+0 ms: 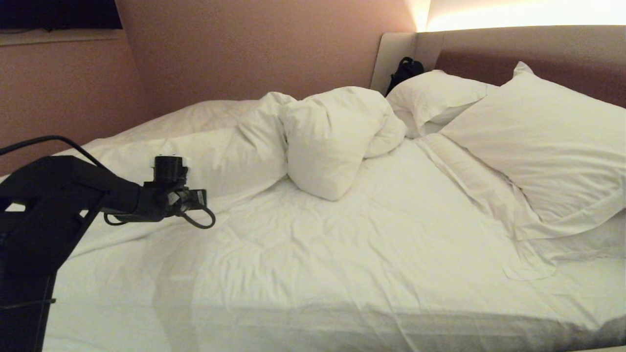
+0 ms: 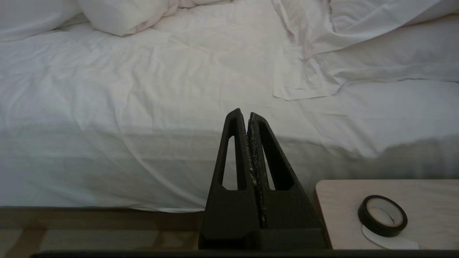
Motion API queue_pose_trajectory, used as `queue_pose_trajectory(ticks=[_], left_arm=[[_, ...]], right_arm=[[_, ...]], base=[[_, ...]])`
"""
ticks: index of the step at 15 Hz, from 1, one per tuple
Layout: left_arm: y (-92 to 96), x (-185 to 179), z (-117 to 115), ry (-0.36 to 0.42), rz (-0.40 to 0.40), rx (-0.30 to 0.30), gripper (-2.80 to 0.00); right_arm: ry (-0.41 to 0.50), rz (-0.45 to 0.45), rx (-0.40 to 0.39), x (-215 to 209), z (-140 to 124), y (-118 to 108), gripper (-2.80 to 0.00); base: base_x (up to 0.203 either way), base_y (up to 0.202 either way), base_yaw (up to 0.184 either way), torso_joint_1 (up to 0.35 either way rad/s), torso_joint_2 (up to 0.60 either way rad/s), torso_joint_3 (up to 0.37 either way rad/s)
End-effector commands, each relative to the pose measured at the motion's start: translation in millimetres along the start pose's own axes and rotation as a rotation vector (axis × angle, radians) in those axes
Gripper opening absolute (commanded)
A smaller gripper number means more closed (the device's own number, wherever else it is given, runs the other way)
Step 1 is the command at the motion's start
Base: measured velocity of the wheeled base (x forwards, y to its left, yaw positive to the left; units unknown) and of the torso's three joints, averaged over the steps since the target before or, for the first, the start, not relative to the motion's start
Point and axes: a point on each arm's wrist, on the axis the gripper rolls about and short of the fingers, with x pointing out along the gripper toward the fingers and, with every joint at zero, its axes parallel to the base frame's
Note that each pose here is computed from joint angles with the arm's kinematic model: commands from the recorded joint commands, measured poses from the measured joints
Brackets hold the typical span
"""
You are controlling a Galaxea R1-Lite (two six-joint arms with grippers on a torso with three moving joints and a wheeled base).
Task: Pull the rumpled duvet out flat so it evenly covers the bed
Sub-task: Flatten the corners of the folded blanket
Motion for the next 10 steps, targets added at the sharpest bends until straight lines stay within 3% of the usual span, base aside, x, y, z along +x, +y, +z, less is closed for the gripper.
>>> queue_pose_trajectory(ticks=[1,2,7,8,10], left_arm=[[0.8,-7,6,-0.010,-0.001,0.023,-2.80],[-4.5,-2,3,-0.016,-0.010,0.093,-2.80],[-32.4,-7,1,-0.043,-0.048,0.302,-2.80],[-34.9,-6,-3,-0.037,-0.044,0.351,0.00],[-38.5,-1,-11,-0.016,-0.027,0.472,0.00]], right_arm=[[0.001,0.000,0.000,0,0,0,-2.80],[0.001,0.000,0.000,0,0,0,-2.80],[0.001,-0.001,0.000,0,0,0,-2.80],[0.001,0.000,0.000,0,0,0,-2.80],[0.001,0.000,0.000,0,0,0,-2.80]], base=[[0.000,0.000,0.000,0.000,0.00,0.000],[0.000,0.000,0.000,0.000,0.00,0.000],[0.000,0.000,0.000,0.000,0.00,0.000],[0.000,0.000,0.000,0.000,0.00,0.000],[0.000,0.000,0.000,0.000,0.00,0.000]])
